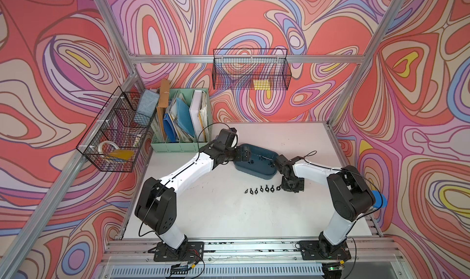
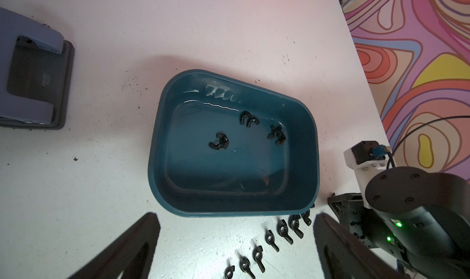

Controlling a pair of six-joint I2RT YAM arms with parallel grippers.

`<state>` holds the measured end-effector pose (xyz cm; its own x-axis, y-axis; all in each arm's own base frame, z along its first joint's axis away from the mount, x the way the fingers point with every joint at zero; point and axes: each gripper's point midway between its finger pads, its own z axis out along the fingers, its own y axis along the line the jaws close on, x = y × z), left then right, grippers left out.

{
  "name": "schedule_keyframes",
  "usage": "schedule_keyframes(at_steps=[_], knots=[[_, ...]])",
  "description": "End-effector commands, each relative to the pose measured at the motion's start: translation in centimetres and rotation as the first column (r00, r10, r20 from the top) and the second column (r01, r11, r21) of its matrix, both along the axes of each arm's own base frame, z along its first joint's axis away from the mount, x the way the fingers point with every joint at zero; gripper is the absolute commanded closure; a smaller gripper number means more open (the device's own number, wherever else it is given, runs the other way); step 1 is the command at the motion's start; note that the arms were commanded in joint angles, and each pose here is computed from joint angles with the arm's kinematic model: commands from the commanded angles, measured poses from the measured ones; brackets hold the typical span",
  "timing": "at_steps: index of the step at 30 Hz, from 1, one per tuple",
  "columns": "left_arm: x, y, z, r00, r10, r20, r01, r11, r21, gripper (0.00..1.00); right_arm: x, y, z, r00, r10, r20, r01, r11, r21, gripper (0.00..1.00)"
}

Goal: Take out the wing nut from the storage box
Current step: Place the wing nut at the center of the board.

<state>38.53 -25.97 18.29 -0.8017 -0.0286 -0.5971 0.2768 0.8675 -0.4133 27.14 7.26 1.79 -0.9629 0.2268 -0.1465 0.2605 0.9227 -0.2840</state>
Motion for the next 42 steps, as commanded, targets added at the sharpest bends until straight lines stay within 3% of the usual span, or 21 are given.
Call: schedule_keyframes(at_steps=[1, 7, 22, 29, 32, 36, 42], knots=[[-0.3, 0.7, 0.6, 1.0, 0.009, 0.016, -0.009, 1.0, 0.003, 0.01, 0.3, 0.5, -0.4, 1.0, 0.005, 0.002, -0.005, 1.0, 0.007, 0.91], [-0.4, 0.6, 0.6, 1.0, 0.004, 0.014, -0.004, 1.0, -0.004, 0.01, 0.1, -0.1, -0.1, 1.0, 0.028, -0.008, -0.028, 0.999, -0.046, 1.0], [-0.6, 0.7, 0.6, 1.0, 0.008, 0.016, -0.008, 1.0, -0.004, 0.01, -0.4, -1.8, -0.5, 0.99, 0.111, -0.091, -0.129, 0.969, -0.212, 1.0], [-0.6, 0.7, 0.7, 1.0, 0.008, 0.015, -0.008, 1.0, -0.006, 0.01, 0.0, 0.4, -1.4, 0.993, 0.098, -0.068, -0.106, 0.987, -0.121, 1.0], [-0.6, 0.7, 0.7, 1.0, 0.008, 0.015, -0.008, 1.0, -0.004, 0.01, -0.2, 1.2, -2.0, 0.993, 0.092, -0.069, -0.097, 0.992, -0.084, 0.92], [-0.6, 0.6, 0.8, 1.0, 0.006, 0.013, -0.005, 1.0, -0.009, 0.01, -0.3, 1.9, -2.6, 0.993, 0.089, -0.074, -0.093, 0.994, -0.061, 0.91], [-0.7, 0.6, 0.6, 1.0, 0.006, 0.009, -0.006, 1.0, -0.007, 0.01, -0.2, 2.4, -2.7, 0.993, 0.093, -0.069, -0.097, 0.994, -0.054, 0.82]])
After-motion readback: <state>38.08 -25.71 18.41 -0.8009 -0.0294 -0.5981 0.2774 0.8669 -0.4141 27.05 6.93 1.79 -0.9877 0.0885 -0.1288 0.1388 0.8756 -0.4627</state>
